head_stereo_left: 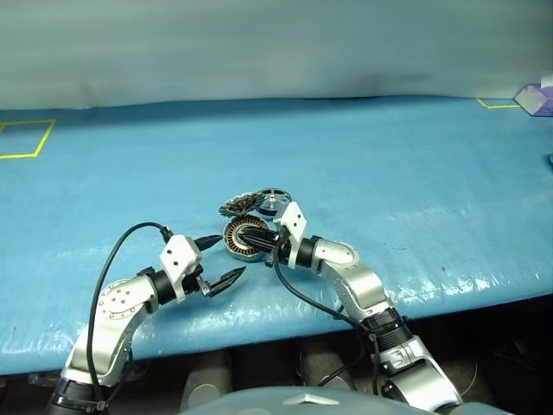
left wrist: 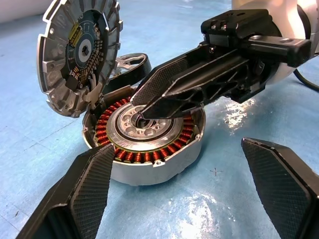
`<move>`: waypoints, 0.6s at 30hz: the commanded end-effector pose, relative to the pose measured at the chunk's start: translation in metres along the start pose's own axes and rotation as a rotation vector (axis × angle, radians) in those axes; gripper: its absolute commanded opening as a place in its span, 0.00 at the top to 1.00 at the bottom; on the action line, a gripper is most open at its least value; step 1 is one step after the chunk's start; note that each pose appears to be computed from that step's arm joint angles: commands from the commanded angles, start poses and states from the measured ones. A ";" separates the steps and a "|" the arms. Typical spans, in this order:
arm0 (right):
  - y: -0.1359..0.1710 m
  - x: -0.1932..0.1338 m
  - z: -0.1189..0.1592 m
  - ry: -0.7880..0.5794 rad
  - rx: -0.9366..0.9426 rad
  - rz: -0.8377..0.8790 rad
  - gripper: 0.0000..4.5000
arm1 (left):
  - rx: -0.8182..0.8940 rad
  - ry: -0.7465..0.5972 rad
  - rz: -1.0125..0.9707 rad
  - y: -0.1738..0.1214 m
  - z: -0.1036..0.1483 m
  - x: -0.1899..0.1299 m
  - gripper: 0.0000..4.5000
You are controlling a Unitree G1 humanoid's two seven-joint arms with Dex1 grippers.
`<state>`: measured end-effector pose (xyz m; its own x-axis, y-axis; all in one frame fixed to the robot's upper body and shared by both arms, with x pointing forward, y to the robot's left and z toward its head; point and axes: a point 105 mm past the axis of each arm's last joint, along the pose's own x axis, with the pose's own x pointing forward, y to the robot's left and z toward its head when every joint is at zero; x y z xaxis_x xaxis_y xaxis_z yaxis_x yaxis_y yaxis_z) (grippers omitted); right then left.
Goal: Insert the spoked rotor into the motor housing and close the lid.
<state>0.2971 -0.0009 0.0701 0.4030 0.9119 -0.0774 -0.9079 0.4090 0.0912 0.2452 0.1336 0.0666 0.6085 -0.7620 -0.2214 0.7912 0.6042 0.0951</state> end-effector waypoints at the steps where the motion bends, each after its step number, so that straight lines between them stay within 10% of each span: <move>1: -0.001 0.001 0.006 -0.015 -0.040 -0.014 1.00 | 0.022 -0.021 0.003 0.000 0.004 0.002 0.01; 18: -0.017 0.005 -0.001 0.024 -0.062 -0.078 1.00 | 0.024 -0.011 0.020 0.002 0.001 0.000 0.01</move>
<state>0.3120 -0.0042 0.0599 0.4727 0.8719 -0.1276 -0.8754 0.4813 0.0455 0.2470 0.1360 0.0633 0.6245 -0.7476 -0.2260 0.7779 0.6214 0.0940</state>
